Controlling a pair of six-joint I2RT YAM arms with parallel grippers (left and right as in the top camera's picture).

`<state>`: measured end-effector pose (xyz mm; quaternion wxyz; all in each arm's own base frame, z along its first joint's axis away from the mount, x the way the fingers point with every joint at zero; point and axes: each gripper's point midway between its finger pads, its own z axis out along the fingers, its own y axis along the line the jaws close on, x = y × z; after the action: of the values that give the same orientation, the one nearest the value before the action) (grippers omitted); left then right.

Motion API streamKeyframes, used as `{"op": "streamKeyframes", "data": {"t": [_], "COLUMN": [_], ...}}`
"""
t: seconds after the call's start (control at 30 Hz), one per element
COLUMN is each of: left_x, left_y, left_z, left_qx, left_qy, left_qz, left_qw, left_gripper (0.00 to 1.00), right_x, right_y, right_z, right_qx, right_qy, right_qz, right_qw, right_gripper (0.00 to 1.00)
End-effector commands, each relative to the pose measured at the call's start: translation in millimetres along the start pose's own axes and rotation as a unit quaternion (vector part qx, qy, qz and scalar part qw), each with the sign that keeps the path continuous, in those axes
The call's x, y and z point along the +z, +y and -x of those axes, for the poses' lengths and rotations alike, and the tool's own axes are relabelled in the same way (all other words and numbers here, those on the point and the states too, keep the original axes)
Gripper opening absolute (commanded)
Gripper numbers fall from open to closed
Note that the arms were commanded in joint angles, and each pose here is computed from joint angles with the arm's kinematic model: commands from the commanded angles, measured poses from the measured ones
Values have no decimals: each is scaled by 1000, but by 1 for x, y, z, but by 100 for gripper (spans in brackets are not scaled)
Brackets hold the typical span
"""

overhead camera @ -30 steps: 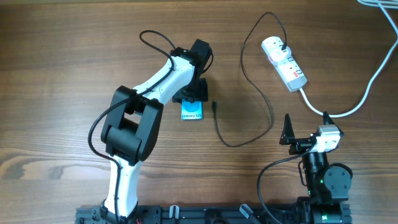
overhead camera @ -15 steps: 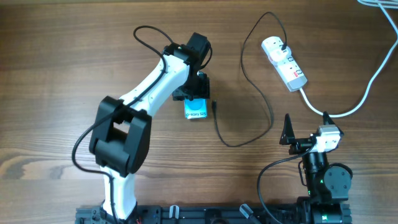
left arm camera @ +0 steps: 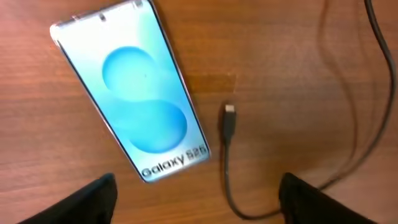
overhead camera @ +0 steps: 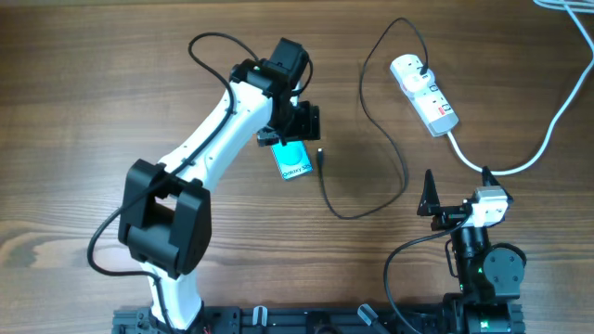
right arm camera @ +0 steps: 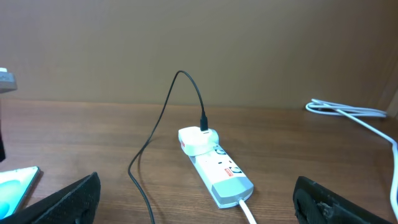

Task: Plug charger to phone and switch on socket

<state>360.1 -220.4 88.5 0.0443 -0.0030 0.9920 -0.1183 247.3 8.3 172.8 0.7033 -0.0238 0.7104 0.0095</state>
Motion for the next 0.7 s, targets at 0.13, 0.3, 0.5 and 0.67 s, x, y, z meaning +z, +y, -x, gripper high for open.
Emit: {"op": "streamKeyframes", "data": {"t": [0.13, 0.3, 0.5, 0.67], "left_x": [22, 43, 63, 76], "left_y": [36, 48, 52, 48], "left_z": [17, 14, 14, 15], "left_qx": [-134, -152, -153, -147], "left_qy": [-62, -44, -35, -34], "left_qz": [102, 118, 124, 124], "left_qw": [984, 980, 980, 981], "left_gripper": [100, 100, 100, 100], "right_x": [0, 0, 0, 0], "right_y": [-1, -1, -1, -1], "right_z": [1, 1, 1, 1], "right_qx": [6, 6, 6, 6], "right_qy": [-3, -3, -3, -3], "right_qz": [-3, -3, -3, -3], "right_qw": [1000, 1000, 1000, 1000], "right_gripper": [100, 100, 100, 100]}}
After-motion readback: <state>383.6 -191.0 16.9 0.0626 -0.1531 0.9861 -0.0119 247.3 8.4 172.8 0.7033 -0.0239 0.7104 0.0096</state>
